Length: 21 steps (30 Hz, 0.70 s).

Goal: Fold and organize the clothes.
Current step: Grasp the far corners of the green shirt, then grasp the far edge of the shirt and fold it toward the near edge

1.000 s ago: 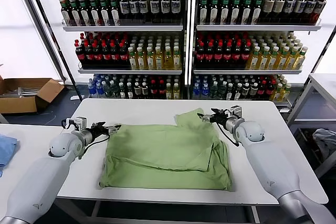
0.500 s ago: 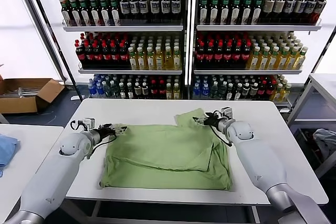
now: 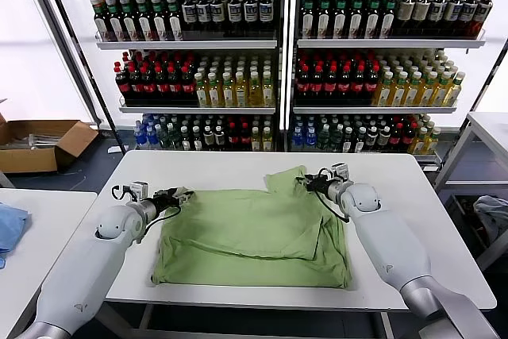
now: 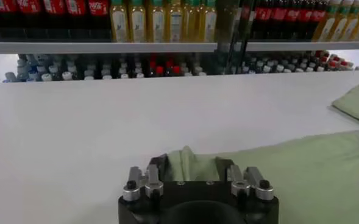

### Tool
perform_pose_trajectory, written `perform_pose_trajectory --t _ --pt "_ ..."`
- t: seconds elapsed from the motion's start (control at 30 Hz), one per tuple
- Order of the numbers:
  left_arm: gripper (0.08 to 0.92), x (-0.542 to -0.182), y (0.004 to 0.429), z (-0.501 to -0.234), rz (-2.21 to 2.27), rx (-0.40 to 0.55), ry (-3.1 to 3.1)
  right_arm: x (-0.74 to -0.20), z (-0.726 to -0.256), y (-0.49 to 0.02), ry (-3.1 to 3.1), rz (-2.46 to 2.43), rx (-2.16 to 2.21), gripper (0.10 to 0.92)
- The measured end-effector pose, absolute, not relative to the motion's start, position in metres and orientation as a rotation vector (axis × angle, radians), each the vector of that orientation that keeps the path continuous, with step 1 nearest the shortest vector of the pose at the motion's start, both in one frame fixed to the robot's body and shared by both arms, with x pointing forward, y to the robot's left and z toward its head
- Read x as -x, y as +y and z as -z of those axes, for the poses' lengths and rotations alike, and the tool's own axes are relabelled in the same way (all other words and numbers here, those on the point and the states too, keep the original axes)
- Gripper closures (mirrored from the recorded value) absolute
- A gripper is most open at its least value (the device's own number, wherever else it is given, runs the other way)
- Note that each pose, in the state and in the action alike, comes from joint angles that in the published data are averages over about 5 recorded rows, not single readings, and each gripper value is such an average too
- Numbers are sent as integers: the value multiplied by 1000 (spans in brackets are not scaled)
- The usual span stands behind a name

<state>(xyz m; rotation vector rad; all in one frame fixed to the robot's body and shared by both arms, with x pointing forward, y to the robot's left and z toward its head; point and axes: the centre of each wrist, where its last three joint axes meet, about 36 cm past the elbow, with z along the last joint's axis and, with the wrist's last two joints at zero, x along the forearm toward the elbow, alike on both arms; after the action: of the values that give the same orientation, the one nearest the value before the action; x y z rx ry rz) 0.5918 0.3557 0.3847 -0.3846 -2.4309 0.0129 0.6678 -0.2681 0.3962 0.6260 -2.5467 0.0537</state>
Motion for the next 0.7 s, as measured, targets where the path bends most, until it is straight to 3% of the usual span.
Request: perform_pose_trajectory --t 0.17,0.47,0.7 --pt "659 -591 354 -387 3 385 -2444 -666 -400 -265 -2573 4 -626 917" --pt "896 -587 351 -395 25 394 -2498 -653 -411 -268 -2636 135 -660 917" --pt "912 -580 348 -413 10 399 -2579 -630 -424 -270 -2689 249 -714 917"
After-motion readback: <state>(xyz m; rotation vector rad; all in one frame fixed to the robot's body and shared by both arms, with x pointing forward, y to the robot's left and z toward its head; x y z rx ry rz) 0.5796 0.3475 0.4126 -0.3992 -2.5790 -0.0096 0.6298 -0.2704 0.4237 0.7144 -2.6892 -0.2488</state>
